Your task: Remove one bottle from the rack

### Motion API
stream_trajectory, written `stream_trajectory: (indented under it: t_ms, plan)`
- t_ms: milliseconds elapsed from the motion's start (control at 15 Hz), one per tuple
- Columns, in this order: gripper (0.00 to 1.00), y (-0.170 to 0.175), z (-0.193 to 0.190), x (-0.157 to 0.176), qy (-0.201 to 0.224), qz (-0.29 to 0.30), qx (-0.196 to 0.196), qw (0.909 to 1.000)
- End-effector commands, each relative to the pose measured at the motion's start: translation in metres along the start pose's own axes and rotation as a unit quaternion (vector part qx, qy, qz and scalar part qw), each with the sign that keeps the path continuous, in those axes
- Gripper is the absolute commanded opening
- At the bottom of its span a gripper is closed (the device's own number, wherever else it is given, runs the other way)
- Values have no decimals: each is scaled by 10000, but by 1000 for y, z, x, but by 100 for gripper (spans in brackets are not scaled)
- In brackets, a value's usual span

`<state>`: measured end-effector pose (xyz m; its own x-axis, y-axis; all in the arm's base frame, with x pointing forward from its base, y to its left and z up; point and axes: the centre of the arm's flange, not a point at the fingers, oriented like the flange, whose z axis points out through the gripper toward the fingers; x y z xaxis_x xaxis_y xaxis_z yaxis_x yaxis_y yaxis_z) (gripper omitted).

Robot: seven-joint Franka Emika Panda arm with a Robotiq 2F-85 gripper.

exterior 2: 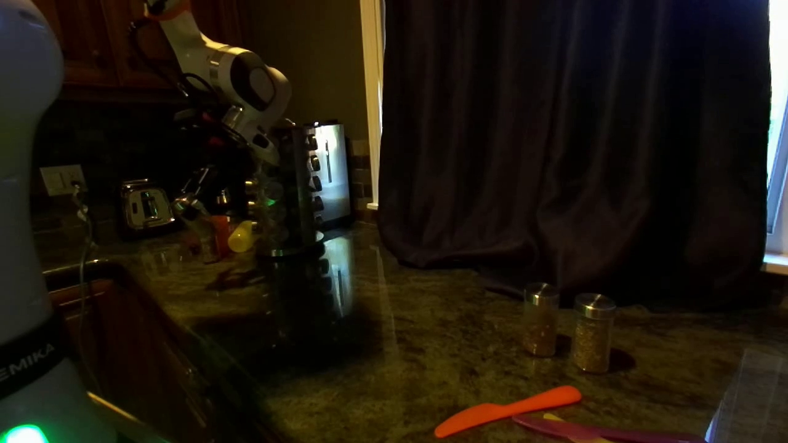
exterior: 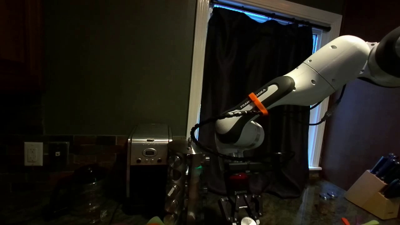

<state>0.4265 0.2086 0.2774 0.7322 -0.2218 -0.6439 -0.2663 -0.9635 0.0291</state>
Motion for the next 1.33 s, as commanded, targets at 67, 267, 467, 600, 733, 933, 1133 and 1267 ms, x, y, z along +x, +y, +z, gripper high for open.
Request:
stream_trajectory:
  t_ms: [67, 267, 467, 600, 733, 933, 1133, 1267]
  plan:
    - [24, 21, -10, 37, -341, 547, 175, 9978]
    - [24, 54, -12, 72, -536, 1036, 421, 9923]
    - [24, 93, -9, 104, -838, 1405, 746, 9837]
    - [24, 118, -4, 119, -1140, 1513, 936, 9774]
    - [24, 136, 2, 129, -1431, 1528, 1141, 9712]
    - [24, 150, 9, 140, -1775, 1403, 1474, 9628]
    - [24, 154, 16, 151, -1939, 1373, 1787, 9548]
    - [24, 155, 18, 161, -1943, 1421, 2070, 9483]
